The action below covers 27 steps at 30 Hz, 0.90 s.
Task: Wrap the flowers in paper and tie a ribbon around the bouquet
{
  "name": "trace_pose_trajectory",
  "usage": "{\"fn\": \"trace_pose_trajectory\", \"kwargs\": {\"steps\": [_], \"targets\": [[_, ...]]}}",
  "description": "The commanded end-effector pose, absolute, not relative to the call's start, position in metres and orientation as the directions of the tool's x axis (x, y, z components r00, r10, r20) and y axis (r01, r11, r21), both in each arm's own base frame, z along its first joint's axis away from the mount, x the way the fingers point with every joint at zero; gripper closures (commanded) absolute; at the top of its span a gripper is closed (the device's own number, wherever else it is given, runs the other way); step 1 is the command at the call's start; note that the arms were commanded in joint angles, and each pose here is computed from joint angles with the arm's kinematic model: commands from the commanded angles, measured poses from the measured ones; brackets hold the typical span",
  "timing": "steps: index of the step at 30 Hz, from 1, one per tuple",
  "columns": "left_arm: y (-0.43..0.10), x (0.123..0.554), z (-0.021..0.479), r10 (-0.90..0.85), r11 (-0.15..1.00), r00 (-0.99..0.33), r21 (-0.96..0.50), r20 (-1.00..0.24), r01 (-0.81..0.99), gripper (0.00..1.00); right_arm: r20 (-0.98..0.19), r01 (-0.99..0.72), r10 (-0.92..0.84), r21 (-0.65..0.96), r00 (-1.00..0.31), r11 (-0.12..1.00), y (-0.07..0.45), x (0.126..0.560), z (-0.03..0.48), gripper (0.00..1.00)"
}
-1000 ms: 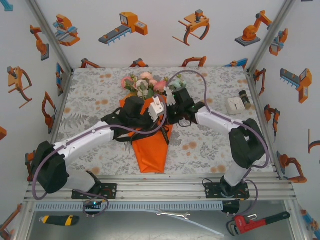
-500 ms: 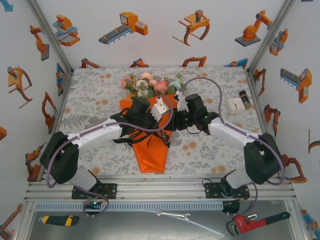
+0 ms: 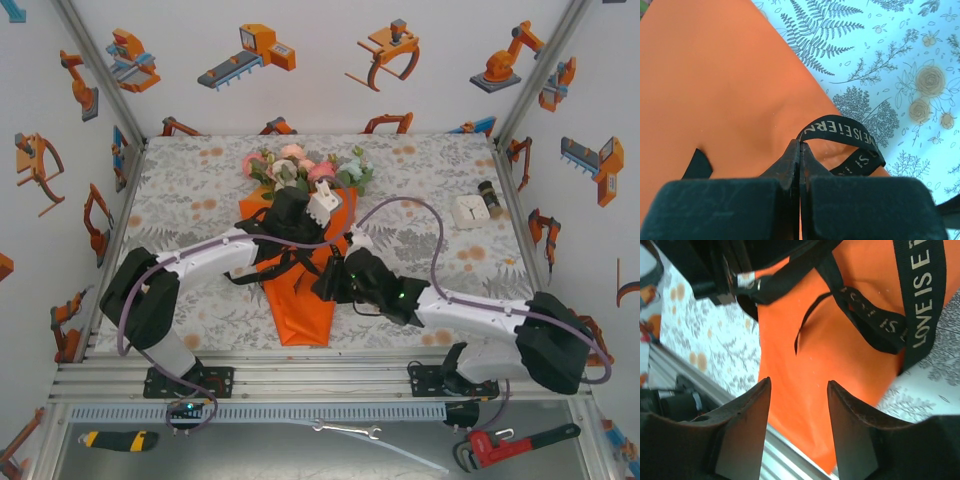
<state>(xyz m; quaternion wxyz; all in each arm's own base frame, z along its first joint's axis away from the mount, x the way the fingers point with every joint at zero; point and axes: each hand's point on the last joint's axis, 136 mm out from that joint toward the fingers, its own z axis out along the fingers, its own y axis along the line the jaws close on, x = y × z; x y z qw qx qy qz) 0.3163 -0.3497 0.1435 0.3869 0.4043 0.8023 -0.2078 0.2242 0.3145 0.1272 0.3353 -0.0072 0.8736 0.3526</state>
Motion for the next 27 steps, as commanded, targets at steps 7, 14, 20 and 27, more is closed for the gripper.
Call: {"fn": "trace_pose_trajectory", "kwargs": {"steps": [7, 14, 20, 27], "targets": [[-0.344, 0.329, 0.140, 0.411, 0.631, -0.435, -0.094, -0.801, 0.770, 1.00, -0.596, -0.098, 0.500, 0.698, -0.628, 0.709, 0.338, 0.276, 0.117, 0.47], [-0.340, 0.329, 0.136, 0.410, 0.633, -0.446, -0.103, -0.796, 0.767, 1.00, -0.613, -0.124, 0.449, 0.669, -0.651, 0.733, 0.361, 0.281, 0.103, 0.50], [-0.339, 0.331, 0.134, 0.395, 0.637, -0.454, -0.118, -0.799, 0.762, 1.00, -0.613, -0.141, 0.431, 0.666, -0.662, 0.732, 0.371, 0.282, 0.101, 0.49], [-0.338, 0.332, 0.133, 0.390, 0.643, -0.464, -0.126, -0.795, 0.756, 1.00, -0.622, -0.148, 0.428, 0.661, -0.655, 0.735, 0.385, 0.290, 0.082, 0.62]]}}
